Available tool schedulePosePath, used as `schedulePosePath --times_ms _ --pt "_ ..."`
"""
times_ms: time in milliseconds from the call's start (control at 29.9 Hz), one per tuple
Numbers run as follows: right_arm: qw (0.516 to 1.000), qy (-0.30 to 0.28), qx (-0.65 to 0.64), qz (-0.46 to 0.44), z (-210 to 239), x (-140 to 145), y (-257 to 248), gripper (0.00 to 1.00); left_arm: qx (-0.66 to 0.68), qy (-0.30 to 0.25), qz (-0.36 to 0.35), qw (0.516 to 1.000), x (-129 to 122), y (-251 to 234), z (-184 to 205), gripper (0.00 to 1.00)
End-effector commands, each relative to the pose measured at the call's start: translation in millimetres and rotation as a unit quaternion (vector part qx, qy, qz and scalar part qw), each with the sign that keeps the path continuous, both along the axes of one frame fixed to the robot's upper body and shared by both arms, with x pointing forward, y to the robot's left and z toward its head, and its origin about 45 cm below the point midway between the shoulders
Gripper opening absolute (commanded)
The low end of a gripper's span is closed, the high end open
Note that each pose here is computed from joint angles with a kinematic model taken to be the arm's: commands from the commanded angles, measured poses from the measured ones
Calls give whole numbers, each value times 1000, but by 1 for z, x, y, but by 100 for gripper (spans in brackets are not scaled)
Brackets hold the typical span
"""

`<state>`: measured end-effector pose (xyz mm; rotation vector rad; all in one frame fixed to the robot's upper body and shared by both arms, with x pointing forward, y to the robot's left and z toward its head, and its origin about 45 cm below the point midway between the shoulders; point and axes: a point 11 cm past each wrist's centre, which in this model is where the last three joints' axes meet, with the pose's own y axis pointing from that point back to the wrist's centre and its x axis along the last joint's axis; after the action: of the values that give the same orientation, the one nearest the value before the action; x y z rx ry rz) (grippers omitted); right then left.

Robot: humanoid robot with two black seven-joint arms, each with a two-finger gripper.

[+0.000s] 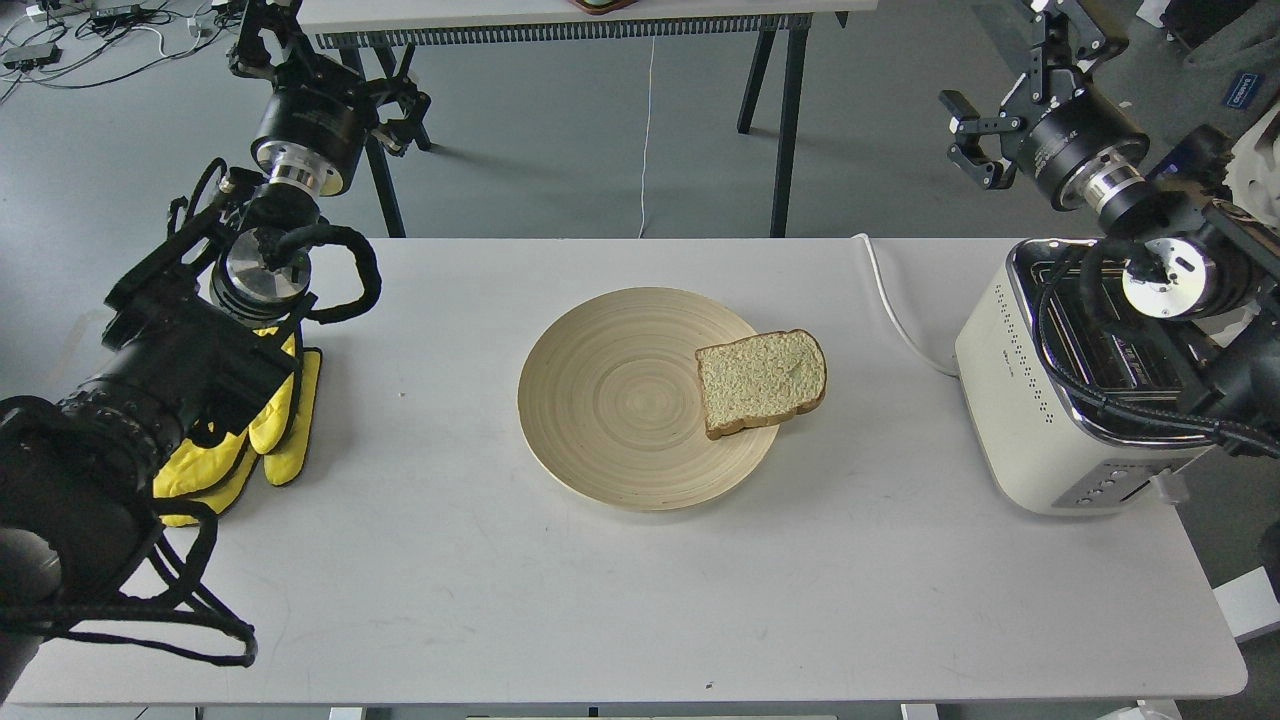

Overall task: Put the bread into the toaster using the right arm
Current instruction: 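Swing the right gripper away from the toaster toward the bowl, then reach the right gripper to the bread slice in the bowl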

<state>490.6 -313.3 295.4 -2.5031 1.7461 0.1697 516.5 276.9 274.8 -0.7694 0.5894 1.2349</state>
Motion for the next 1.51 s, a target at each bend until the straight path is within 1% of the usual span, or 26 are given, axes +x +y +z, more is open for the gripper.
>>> schedulePosePath --times_ms 0,134,301,402,536,636,770,904,1038,1273,1340,1373,1407,1440,1474 --pt "996 1 -87 18 -13 -3 9 99 0 1 0 1000 0 0 0 100" --pt "981 10 -189 32 -38 -8 19 98 1 1 -1 1000 0 -1 -1 100" --pt "963 21 -264 38 -64 -16 23 98 3 2 -1 1000 0 -1 -1 100" --pt "936 29 -344 70 -95 -27 37 97 4 3 -1 1000 0 -1 -1 100" --pt "895 14 -433 106 -129 -43 64 98 4 3 -1 1000 0 -1 -2 100" --pt "885 14 -451 119 -141 -50 76 97 5 4 -1 1000 0 -1 -2 100" --pt "873 30 -467 139 -159 -59 87 92 5 4 -1 1000 0 -2 -1 100" --pt "855 44 -492 157 -174 -69 86 91 5 4 -1 1000 0 -2 -2 100" --pt "850 52 -499 160 -182 -74 85 89 5 4 -1 1000 0 -2 -2 100" --pt "850 61 -497 166 -190 -81 85 71 6 5 -2 1000 0 -2 -2 100" --pt "850 61 -497 166 -190 -82 85 69 6 5 -2 1000 0 -2 -2 100" --pt "850 62 -495 167 -191 -83 86 66 6 5 -2 1000 0 -2 -2 100" --pt "850 62 -495 167 -191 -83 86 60 6 5 -1 1000 0 -2 -3 100" --pt "850 62 -495 167 -191 -83 86 56 6 5 -2 1000 0 -2 -2 100" --pt "850 63 -496 168 -192 -83 85 55 6 5 -2 1000 0 -2 -2 100"
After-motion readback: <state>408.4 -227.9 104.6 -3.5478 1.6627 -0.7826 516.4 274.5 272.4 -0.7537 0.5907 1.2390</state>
